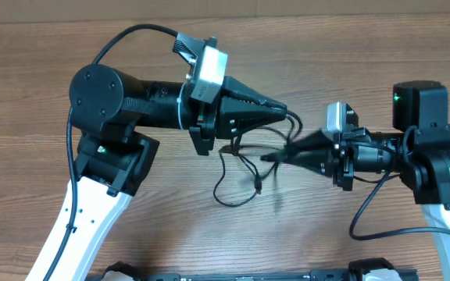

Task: Untangle cables

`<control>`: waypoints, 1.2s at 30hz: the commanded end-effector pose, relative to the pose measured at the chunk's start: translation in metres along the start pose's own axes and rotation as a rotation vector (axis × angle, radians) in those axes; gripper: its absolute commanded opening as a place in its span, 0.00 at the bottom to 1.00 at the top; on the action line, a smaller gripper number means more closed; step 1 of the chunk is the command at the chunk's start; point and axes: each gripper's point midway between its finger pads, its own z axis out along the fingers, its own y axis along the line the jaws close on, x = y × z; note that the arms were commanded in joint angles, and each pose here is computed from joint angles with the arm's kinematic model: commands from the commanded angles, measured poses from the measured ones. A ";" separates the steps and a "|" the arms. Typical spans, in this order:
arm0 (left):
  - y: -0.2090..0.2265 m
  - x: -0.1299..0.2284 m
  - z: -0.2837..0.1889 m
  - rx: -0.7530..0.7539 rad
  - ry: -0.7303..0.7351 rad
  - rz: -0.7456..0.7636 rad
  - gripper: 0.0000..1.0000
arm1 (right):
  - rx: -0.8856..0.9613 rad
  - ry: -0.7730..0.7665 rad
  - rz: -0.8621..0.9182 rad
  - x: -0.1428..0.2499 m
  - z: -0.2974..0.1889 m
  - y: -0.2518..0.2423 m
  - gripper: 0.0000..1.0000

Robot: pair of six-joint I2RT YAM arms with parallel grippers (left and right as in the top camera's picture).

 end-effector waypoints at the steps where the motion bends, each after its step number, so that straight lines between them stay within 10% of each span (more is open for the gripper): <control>1: 0.001 -0.015 0.001 -0.045 -0.042 0.014 0.04 | -0.033 -0.025 -0.008 -0.004 -0.001 0.008 0.04; 5: 0.006 -0.013 0.000 -0.066 -0.039 0.069 0.36 | -0.040 -0.018 0.114 -0.002 -0.001 0.010 0.04; 7: 0.012 -0.003 0.000 -0.080 -0.010 0.064 1.00 | -0.038 -0.016 0.226 -0.002 -0.001 0.010 0.04; 20: 0.035 0.089 -0.026 -0.172 0.239 -0.045 1.00 | 0.289 0.086 0.770 0.027 -0.008 -0.041 0.04; 25: 0.025 0.138 -0.032 -0.122 0.389 0.050 0.89 | 0.210 0.042 0.744 0.014 -0.005 -0.034 0.04; 36: 0.052 0.166 -0.002 -0.137 0.453 0.027 1.00 | 0.114 0.013 0.585 0.002 -0.002 -0.022 0.04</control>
